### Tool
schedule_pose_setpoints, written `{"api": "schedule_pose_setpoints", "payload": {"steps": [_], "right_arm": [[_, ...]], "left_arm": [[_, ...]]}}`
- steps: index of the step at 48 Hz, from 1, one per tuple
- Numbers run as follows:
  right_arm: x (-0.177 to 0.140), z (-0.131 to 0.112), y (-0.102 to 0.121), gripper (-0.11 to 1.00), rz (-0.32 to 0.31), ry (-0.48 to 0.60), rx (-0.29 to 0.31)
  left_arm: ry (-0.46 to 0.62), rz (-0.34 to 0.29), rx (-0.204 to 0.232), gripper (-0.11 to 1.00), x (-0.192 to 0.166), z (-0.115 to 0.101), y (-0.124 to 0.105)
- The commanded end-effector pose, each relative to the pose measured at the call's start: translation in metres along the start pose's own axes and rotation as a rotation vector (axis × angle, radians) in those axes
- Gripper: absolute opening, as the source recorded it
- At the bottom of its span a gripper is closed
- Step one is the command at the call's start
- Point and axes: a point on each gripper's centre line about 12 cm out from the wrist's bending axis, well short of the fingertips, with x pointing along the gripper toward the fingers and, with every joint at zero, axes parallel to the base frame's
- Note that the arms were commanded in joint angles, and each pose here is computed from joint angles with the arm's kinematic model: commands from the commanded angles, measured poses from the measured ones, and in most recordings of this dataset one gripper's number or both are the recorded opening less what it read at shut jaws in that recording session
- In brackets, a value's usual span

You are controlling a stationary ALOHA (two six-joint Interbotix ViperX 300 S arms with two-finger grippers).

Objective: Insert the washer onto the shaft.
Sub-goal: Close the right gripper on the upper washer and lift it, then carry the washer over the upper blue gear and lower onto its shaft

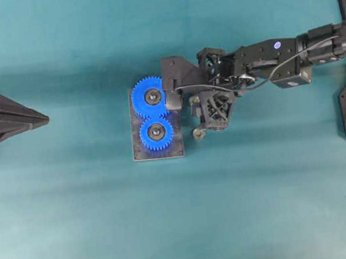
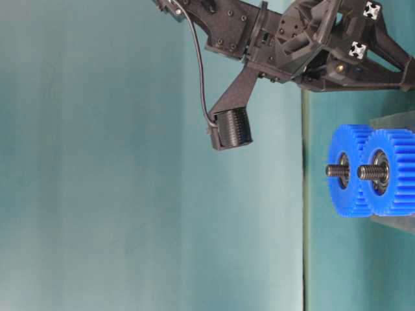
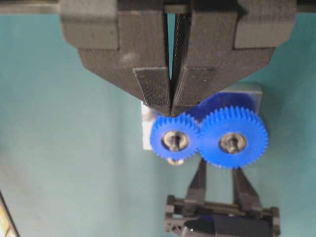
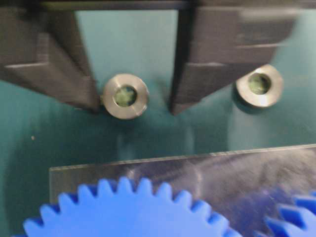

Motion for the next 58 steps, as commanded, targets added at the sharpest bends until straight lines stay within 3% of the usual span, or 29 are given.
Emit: {"api": "schedule_pose_setpoints", "payload": {"steps": [1,5,19,36,58], "right_arm": [[-0.006,0.002,-0.007,0.47,-0.010,-0.012,0.011],[-0.006,0.001,-0.007,0.33,-0.010,-0.009,0.008],[-0.014,0.002,-0.007,0.32,-0.009,-0.009,0.018],[-0.072,0.041,-0.003,0.32,-0.004,-0.070,-0.011],[-0.087,0.098,0.004,0.32,0.005,-0.093,-0.095]], "left_arm": [[-0.014,-0.002,-0.001,0.01,0.000,0.006,0.000],[-0.014,-0.002,-0.004,0.01,0.000,0.005,0.000],[-0.012,-0.002,-0.030,0.01,0.000,0.004,0.000],[-0.015,-0.002,-0.030,0.01,0.000,0.004,0.000],[-0.017,-0.002,-0.030,0.01,0.000,0.004,0.000]]}}
